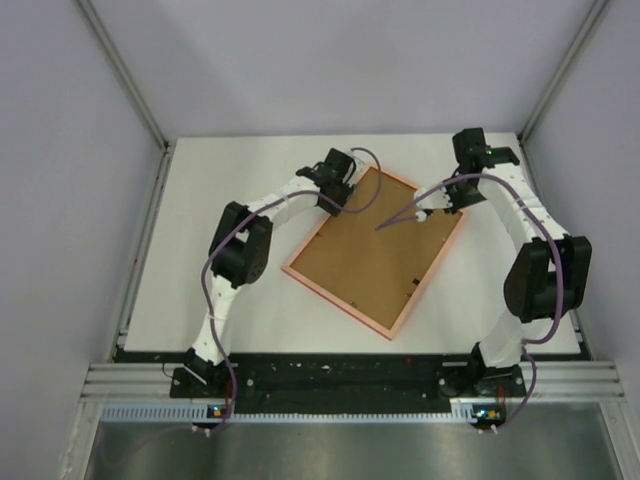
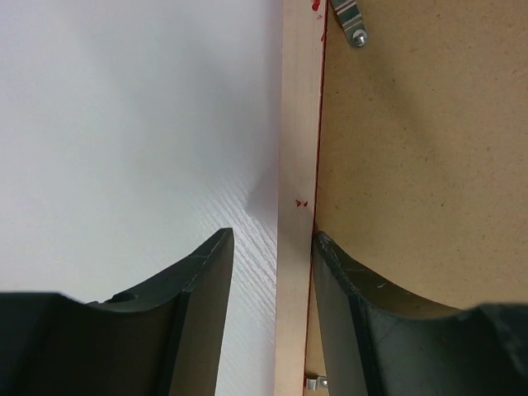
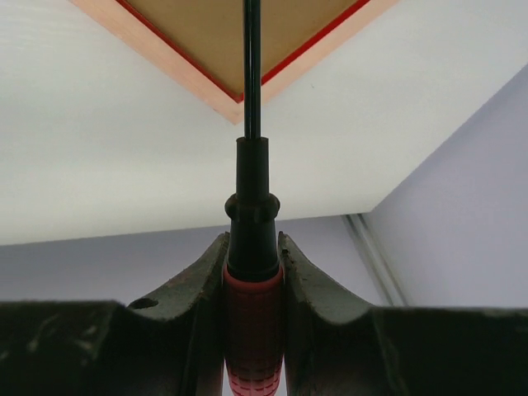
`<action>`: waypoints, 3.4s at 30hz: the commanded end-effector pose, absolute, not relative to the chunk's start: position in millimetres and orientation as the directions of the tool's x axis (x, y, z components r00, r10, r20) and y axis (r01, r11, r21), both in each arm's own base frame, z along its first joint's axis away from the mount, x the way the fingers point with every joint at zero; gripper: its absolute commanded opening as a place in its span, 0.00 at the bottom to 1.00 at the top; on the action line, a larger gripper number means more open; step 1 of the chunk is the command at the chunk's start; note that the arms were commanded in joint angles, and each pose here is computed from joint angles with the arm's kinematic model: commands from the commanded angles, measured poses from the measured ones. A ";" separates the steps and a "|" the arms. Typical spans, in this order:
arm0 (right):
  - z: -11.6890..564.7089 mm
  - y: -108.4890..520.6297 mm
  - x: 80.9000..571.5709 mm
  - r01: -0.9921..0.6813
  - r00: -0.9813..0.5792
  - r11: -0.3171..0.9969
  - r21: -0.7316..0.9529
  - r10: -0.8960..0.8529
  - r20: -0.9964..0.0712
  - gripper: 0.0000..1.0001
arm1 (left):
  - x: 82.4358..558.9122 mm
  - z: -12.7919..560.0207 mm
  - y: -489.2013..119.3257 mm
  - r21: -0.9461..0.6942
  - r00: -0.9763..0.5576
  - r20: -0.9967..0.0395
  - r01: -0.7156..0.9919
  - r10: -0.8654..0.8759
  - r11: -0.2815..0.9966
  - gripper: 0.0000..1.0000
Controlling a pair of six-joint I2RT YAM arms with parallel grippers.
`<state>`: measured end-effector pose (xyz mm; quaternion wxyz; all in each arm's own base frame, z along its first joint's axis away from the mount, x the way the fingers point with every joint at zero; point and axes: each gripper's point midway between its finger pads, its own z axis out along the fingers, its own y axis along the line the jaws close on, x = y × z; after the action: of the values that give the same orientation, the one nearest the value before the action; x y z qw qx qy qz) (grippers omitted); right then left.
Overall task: Take the photo out of the frame
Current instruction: Release the photo frame item from the photo frame, then adjust the screwdriver.
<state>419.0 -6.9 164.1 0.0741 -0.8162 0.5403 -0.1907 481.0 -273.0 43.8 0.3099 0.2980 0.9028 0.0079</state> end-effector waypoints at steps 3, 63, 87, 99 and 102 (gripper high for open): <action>210.2 32.1 342.4 -0.968 0.047 -0.006 -0.252 -0.987 -0.157 0.00 | 470.2 64.4 -254.5 0.062 -0.717 -0.560 0.463 0.414 0.884 0.49; 255.7 201.7 253.5 -0.807 -0.568 0.045 0.589 -0.332 -0.753 0.00 | 332.8 325.4 -392.5 -0.533 -0.559 -0.812 0.827 0.167 0.177 0.50; 291.6 202.7 257.0 -0.855 -0.505 0.038 0.518 -0.293 -0.812 0.75 | 367.7 324.3 -372.0 -0.540 -0.597 -0.801 0.758 0.053 0.366 0.00; 331.4 167.8 295.9 -0.823 -0.567 -0.021 0.567 0.086 -0.819 0.98 | 370.2 369.3 -346.6 -0.737 -0.720 -0.676 0.658 -0.156 0.156 0.00; 336.0 168.5 302.9 -0.832 -0.555 -0.026 0.555 0.086 -0.828 0.91 | 362.0 383.0 -347.4 -0.754 -0.735 -0.652 0.654 -0.186 0.058 0.00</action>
<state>322.8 154.7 288.4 0.3580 -0.3636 0.6592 0.5523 390.3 -341.6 317.5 0.3002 0.1507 0.7382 -0.5850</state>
